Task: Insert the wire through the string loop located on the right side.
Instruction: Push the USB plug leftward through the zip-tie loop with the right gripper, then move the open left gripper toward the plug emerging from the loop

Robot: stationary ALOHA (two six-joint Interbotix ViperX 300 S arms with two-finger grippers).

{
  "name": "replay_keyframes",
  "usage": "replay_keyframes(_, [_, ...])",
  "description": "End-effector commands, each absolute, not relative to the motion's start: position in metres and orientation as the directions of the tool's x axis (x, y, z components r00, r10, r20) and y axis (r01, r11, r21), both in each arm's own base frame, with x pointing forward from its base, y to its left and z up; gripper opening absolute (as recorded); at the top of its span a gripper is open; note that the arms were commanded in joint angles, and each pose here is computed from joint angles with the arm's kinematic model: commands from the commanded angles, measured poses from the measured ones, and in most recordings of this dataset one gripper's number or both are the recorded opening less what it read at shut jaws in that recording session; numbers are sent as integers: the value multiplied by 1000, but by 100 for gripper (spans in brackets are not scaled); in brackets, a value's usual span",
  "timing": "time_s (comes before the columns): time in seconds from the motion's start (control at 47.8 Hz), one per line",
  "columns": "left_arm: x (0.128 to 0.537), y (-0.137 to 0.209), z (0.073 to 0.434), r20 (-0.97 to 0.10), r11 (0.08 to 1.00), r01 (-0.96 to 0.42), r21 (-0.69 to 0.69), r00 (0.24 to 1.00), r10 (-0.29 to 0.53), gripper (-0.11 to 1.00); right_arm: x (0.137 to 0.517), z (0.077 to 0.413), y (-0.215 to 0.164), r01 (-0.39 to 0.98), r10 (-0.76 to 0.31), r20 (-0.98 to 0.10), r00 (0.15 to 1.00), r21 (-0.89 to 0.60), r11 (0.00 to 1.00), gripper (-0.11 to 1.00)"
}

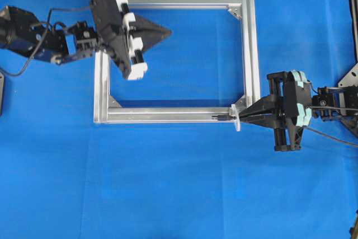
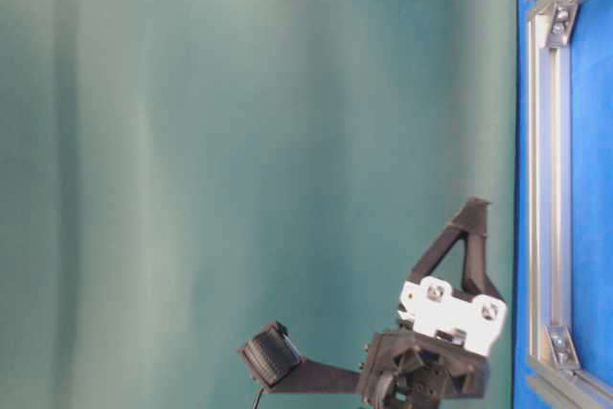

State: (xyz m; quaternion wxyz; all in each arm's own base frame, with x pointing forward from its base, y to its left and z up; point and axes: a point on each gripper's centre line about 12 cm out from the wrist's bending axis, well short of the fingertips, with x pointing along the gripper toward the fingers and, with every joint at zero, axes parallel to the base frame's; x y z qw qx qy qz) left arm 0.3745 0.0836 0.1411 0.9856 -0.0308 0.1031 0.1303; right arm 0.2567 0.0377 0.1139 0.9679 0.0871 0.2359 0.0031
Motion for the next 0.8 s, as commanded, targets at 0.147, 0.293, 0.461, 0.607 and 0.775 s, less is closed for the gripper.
replay_keyframes(0.147, [382, 22, 153, -178, 994, -101, -40, 980, 93, 0, 262, 120, 38, 33, 46, -430, 901, 175, 984, -3])
replay_keyframes(0.293, [383, -15, 154, -175, 999, -6, -40, 985, -1, 0, 262, 120, 38, 34, 45, -430, 901, 176, 984, -3])
replay_keyframes(0.461, [382, -47, 156, -169, 996, 78, -40, 982, -84, 0, 262, 121, 39, 31, 48, -429, 902, 175, 984, -3])
replay_keyframes(0.607, [381, -59, 157, -166, 993, 106, -46, 980, -112, 0, 262, 121, 38, 33, 46, -429, 902, 175, 984, -3])
replay_keyframes(0.775, [388, -57, 160, -157, 994, 98, -54, 982, -105, 0, 262, 121, 38, 33, 46, -429, 902, 175, 984, -3])
